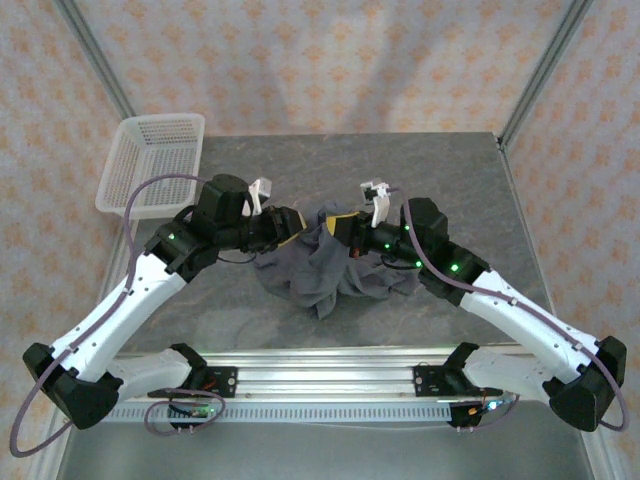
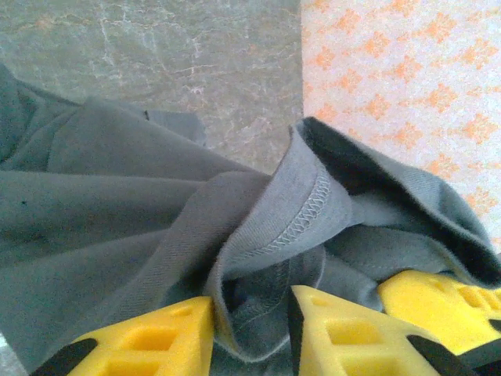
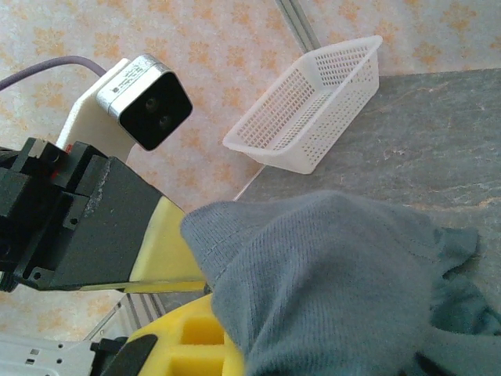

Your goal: Fold the inside-out t-shirt

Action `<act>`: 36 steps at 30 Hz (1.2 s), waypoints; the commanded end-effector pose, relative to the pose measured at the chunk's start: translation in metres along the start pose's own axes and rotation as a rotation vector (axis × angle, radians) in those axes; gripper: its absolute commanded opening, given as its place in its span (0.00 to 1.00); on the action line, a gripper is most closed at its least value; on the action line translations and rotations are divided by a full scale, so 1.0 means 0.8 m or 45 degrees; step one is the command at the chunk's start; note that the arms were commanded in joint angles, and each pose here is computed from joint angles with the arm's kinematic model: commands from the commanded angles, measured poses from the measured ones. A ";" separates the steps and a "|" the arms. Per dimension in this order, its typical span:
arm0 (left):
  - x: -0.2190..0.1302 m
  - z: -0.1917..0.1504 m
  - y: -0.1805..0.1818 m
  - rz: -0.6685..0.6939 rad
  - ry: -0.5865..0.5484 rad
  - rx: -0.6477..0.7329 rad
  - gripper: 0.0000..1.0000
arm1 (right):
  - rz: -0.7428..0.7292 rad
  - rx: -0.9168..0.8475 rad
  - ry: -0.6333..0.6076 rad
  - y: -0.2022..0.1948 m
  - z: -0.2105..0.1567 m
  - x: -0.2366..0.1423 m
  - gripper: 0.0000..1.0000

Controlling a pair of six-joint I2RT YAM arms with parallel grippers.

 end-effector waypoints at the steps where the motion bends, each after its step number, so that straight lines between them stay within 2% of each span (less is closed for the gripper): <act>1: 0.009 0.001 -0.001 -0.026 0.000 -0.004 0.28 | 0.011 -0.003 -0.058 0.004 0.009 -0.008 0.00; 3: 0.012 0.000 0.001 -0.017 0.015 -0.007 0.29 | 0.012 -0.004 -0.070 0.005 0.011 -0.009 0.00; 7: 0.014 -0.001 0.005 0.033 0.044 0.010 0.40 | 0.020 0.003 -0.073 0.006 0.012 -0.008 0.00; 9: 0.018 -0.001 0.004 0.032 0.065 0.011 0.41 | 0.024 0.005 -0.073 0.007 0.012 -0.008 0.00; 10: 0.019 -0.001 0.003 0.028 0.072 0.011 0.39 | 0.021 0.006 -0.078 0.006 0.013 -0.008 0.00; 12: 0.019 0.001 -0.002 0.005 0.066 0.017 0.27 | 0.016 0.004 -0.077 0.006 0.013 -0.008 0.00; 14: 0.013 0.005 -0.012 -0.029 0.042 0.040 0.03 | -0.014 0.010 -0.079 0.002 0.010 -0.009 0.00; 16: -0.002 0.013 -0.029 -0.059 0.000 0.090 0.00 | -0.075 0.019 -0.084 -0.009 0.004 -0.011 0.00; 19: -0.043 0.031 -0.072 -0.152 -0.081 0.223 0.00 | -0.253 0.017 -0.054 -0.047 -0.032 -0.018 0.11; 21: -0.059 0.036 -0.095 -0.229 -0.091 0.270 0.00 | -0.375 0.011 -0.007 -0.080 -0.068 -0.020 0.28; 22: -0.063 0.037 -0.103 -0.269 -0.080 0.280 0.00 | -0.415 0.017 0.028 -0.093 -0.086 -0.021 0.32; 25: -0.058 0.034 -0.107 -0.293 -0.010 0.335 0.00 | -0.401 0.069 0.097 -0.102 -0.111 -0.024 0.37; 31: -0.030 0.006 -0.063 -0.160 0.222 0.477 0.00 | -0.428 -0.013 0.025 -0.077 -0.075 -0.052 0.49; 36: -0.018 -0.007 -0.043 -0.146 0.293 0.460 0.00 | -0.263 -0.194 0.114 -0.036 -0.046 -0.045 0.58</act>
Point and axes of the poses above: each hand's point on the last joint's axis, 136 mm out from that joint toward the fingers, its own x axis out along the fingers, its own y axis along the line the jaws close on, z = x × y, the point moved 7 cm from there along -x, back along the fingers, and after that the axes turned 4 degrees about x, right-handed, at the moved point
